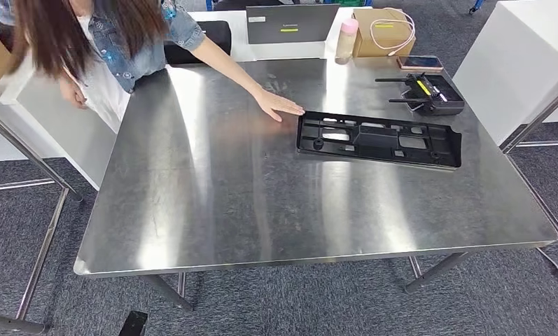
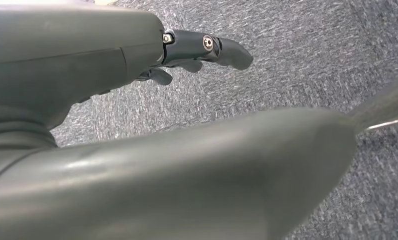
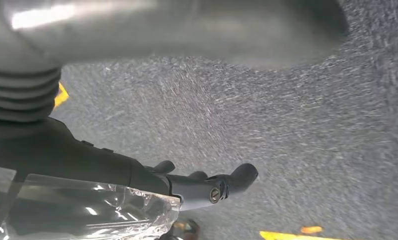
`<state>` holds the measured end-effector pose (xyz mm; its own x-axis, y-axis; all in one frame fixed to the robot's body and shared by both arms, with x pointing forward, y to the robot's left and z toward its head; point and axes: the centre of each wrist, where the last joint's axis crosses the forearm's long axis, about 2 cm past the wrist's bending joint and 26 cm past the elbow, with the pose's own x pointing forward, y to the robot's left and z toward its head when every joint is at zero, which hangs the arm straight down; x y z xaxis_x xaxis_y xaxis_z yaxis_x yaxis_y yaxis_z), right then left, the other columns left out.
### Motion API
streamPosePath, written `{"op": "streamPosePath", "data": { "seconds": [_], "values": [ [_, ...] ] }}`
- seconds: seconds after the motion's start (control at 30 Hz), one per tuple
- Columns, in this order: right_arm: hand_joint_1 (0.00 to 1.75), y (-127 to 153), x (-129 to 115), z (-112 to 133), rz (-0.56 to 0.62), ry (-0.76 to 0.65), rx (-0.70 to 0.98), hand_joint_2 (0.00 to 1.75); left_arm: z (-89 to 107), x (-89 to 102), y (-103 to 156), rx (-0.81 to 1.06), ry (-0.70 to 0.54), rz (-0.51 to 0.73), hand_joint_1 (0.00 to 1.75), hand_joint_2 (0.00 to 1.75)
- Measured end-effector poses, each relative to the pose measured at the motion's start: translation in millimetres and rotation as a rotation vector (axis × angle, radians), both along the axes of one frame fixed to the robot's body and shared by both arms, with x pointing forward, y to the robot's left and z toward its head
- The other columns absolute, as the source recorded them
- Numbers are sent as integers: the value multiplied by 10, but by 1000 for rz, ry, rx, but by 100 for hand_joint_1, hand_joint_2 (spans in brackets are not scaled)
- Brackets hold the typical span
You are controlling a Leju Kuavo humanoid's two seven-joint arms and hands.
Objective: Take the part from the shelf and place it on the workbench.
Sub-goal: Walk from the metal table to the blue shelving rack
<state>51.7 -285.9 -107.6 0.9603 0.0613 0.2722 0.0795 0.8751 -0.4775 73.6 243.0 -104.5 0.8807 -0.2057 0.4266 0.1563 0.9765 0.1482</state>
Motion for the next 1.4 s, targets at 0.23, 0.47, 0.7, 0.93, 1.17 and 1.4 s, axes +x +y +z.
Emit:
{"op": "streamPosePath", "data": {
  "seconds": [0.23, 0.47, 0.7, 0.93, 1.17, 1.4],
  "values": [
    [0, 35, 13, -1, 35, 15, 21, 0, -1, 6, 21, 4, -16, -1, 0, 0],
    [0, 52, 14, -1, 47, 28, 28, 0, -4, -13, 23, 12, -16, 1, 0, 0],
    [0, 124, 21, 1, 50, 39, 49, 0, -4, 2, 60, 24, -28, 1, 0, 0],
    [0, 94, 9, -2, 44, 50, 47, 0, -3, -1, 42, 20, -39, 2, 0, 0],
    [0, 70, 12, -3, 46, 59, 47, 0, -1, 5, 34, 18, -45, 4, 0, 0],
    [0, 77, 23, -2, 54, 63, 55, 0, -3, -5, 34, 19, -47, 4, 0, 0]
  ]
}}
